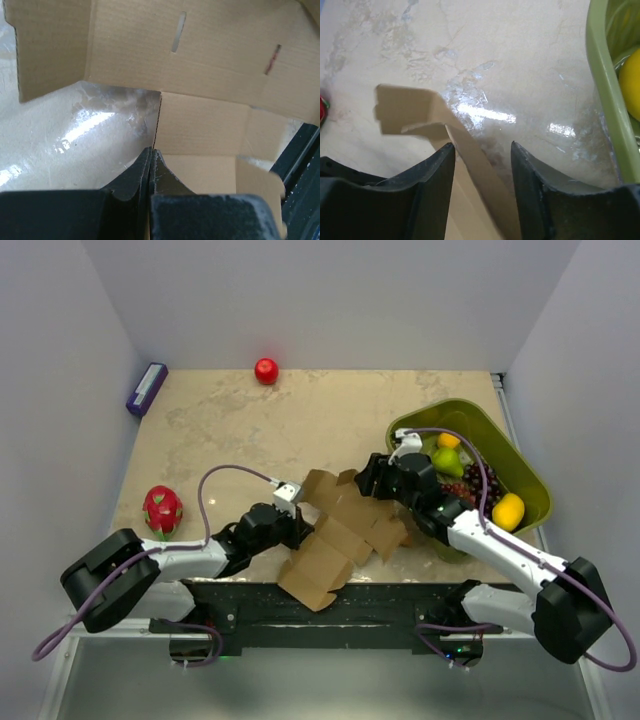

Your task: Fold the paper box

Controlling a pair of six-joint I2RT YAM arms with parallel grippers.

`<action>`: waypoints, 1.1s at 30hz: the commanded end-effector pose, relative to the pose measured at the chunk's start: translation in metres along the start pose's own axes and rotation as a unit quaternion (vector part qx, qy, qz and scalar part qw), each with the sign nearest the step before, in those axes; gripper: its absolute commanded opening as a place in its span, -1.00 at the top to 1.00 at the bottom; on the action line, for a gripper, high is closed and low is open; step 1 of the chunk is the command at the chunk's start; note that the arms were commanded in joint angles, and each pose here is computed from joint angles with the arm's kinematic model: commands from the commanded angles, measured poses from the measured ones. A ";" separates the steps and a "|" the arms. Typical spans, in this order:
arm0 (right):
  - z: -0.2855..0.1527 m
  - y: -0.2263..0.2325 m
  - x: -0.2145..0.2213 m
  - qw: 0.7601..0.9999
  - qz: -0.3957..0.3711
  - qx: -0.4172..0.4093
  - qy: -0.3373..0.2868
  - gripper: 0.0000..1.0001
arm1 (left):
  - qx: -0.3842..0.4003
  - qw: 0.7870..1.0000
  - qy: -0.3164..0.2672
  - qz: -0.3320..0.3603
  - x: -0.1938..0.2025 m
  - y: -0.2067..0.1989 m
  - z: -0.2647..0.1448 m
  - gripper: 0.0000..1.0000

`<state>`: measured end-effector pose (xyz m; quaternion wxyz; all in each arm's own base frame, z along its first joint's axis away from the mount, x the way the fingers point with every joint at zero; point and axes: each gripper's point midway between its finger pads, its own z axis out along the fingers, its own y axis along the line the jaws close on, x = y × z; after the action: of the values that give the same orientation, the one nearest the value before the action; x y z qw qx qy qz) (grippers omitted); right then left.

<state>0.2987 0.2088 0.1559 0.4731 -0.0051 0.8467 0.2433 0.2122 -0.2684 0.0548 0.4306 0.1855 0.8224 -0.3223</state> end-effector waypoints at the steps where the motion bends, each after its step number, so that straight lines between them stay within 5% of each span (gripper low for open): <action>1: -0.012 0.009 -0.045 0.998 0.004 0.003 -0.063 -0.35 | -0.022 0.998 -0.024 -0.046 -0.016 -0.001 0.004 1.00; 4: -0.028 0.004 -0.057 0.997 0.005 0.022 -0.080 -0.60 | -0.030 0.997 -0.026 -0.065 -0.016 0.000 0.004 1.00; 12: -0.042 0.021 -0.058 0.996 0.026 -0.002 -0.087 -0.62 | -0.061 0.993 -0.036 -0.090 -0.014 0.008 0.003 1.00; 21: -0.007 0.104 0.029 0.992 0.041 -0.112 0.031 -0.66 | -0.073 0.992 -0.047 -0.090 -0.013 0.010 0.002 1.00; 33: 0.042 0.103 0.094 0.989 0.076 -0.067 0.108 -0.56 | -0.067 0.993 -0.055 -0.082 -0.014 0.007 -0.001 1.00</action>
<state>0.2401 0.3176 0.0832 0.3402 -0.0288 0.8907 0.3001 0.2162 -0.2592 0.0462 0.4262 0.0822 0.8509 -0.2960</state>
